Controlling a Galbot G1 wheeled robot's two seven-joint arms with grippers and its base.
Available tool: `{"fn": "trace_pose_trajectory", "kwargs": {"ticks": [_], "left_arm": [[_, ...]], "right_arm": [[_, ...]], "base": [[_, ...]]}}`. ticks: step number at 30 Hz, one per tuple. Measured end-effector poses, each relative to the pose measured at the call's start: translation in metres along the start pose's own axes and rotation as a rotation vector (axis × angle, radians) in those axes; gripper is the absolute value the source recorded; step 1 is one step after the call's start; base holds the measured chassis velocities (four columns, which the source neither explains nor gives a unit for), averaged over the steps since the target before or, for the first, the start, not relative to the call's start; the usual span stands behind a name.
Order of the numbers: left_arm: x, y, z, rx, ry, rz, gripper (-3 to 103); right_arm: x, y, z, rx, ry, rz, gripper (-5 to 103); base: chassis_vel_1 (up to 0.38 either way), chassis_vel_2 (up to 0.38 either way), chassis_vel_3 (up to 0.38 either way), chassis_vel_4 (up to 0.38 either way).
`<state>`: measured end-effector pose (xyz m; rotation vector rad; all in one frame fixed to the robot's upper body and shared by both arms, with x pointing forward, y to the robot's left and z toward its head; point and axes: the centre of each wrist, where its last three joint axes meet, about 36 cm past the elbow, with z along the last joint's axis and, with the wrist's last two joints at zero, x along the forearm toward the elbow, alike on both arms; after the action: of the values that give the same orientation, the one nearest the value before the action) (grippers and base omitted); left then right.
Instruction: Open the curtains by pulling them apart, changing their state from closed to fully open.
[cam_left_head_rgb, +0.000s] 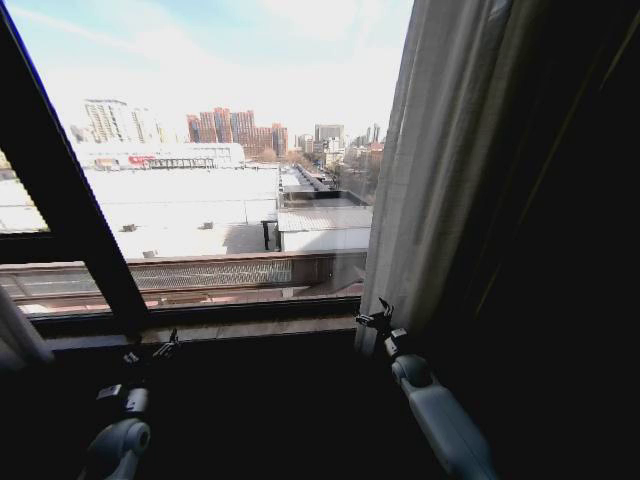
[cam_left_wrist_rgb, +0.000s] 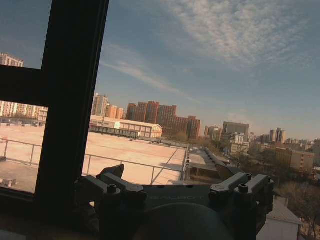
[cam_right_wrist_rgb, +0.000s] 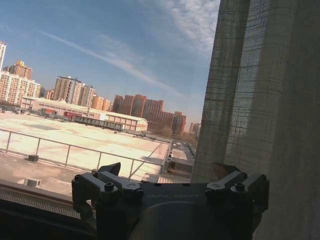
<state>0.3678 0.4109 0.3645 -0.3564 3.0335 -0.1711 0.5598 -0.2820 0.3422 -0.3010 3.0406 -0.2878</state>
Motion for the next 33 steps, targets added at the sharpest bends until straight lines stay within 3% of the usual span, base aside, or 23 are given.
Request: {"fn": "trace_pose_trajectory", "kwargs": {"ticks": [10,16,22,33], "left_arm": [[0.0,0.0,0.0,0.0,0.0,0.0,100],[0.0,0.0,0.0,0.0,0.0,0.0,100],[0.0,0.0,0.0,0.0,0.0,0.0,100],[0.0,0.0,0.0,0.0,0.0,0.0,100]], "right_arm": [[-0.029,0.011,-0.015,-0.006,-0.014,-0.012,100],[-0.017,0.005,-0.018,0.004,-0.022,-0.014,100],[-0.001,-0.003,-0.007,-0.034,-0.015,-0.016,100],[0.006,-0.009,-0.002,-0.02,-0.002,0.012,100]], "base": [[0.0,0.0,0.0,0.0],[0.0,0.0,0.0,0.0],[0.0,0.0,0.0,0.0],[-0.025,0.005,0.034,-0.01]]}}
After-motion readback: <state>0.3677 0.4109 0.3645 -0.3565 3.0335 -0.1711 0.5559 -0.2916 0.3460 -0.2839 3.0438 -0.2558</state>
